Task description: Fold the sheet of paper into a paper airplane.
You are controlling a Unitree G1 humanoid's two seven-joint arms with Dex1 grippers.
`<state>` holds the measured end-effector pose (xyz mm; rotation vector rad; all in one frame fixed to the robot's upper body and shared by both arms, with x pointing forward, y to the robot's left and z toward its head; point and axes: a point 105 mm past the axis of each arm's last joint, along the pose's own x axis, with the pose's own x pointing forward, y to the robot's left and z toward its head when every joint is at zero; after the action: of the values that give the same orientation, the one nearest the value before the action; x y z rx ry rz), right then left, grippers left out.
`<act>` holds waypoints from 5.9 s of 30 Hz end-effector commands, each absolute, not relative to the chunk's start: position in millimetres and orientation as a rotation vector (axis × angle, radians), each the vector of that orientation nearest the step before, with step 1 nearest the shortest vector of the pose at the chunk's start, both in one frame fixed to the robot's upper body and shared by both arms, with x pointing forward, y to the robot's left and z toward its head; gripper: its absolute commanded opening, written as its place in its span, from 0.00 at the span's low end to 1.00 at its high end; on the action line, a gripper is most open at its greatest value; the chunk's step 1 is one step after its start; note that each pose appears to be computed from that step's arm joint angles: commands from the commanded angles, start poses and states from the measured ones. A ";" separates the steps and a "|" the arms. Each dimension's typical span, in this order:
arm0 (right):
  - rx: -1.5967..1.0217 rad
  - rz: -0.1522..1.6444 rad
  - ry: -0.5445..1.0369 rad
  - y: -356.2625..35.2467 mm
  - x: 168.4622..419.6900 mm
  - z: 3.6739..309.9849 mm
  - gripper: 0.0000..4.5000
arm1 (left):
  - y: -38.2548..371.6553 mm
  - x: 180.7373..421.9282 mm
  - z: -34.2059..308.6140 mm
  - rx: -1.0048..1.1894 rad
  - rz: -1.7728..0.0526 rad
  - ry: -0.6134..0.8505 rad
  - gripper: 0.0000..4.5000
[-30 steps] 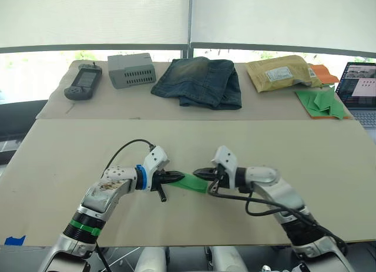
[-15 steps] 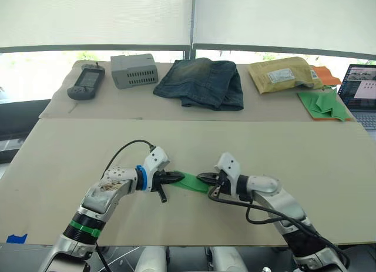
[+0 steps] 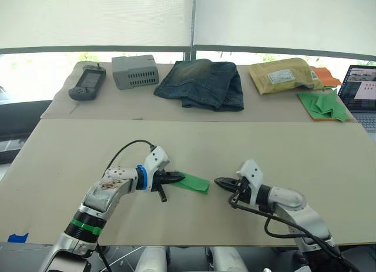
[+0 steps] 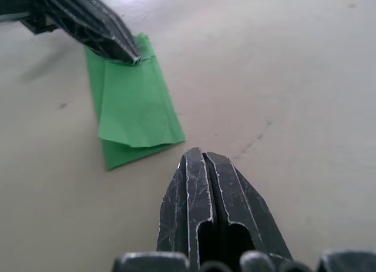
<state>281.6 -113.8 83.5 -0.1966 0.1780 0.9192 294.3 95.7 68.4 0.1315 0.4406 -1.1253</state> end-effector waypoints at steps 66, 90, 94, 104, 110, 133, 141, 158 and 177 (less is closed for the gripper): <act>-0.658 1.153 0.090 -57.0 325.4 140.9 0.01 | 196.4 231.3 112.4 0.041 -1.098 0.496 0.00; -0.467 1.043 0.353 -24.5 310.0 151.0 0.51 | 188.0 239.3 95.2 0.072 -1.093 0.532 0.00; -0.447 1.074 0.447 -18.8 303.4 144.7 0.51 | 187.0 242.3 98.0 0.061 -1.086 0.519 0.00; -0.471 1.071 0.504 -15.5 307.6 130.4 0.26 | 186.2 250.6 113.3 0.104 -1.065 0.398 0.00; -0.485 1.073 0.484 -19.7 308.2 135.4 0.01 | 181.3 257.8 128.6 0.087 -1.061 0.307 0.00; -0.318 0.108 0.514 -298.8 389.4 159.5 0.01 | 125.2 273.9 181.3 0.046 -1.244 0.019 0.00; -0.288 0.076 0.534 -314.7 400.4 139.9 0.01 | 121.3 276.8 184.0 0.024 -1.244 0.010 0.00; -0.310 0.240 0.294 -298.3 372.5 228.8 0.99 | 136.3 284.6 182.6 0.038 -1.187 0.077 0.00; -0.389 0.905 0.167 -211.7 247.5 128.6 0.99 | 184.3 279.0 122.0 0.221 -0.850 0.124 0.00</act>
<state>249.1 -217.0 123.2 -0.3390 0.2191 0.8983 280.2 185.4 111.0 0.1760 0.1790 -0.8602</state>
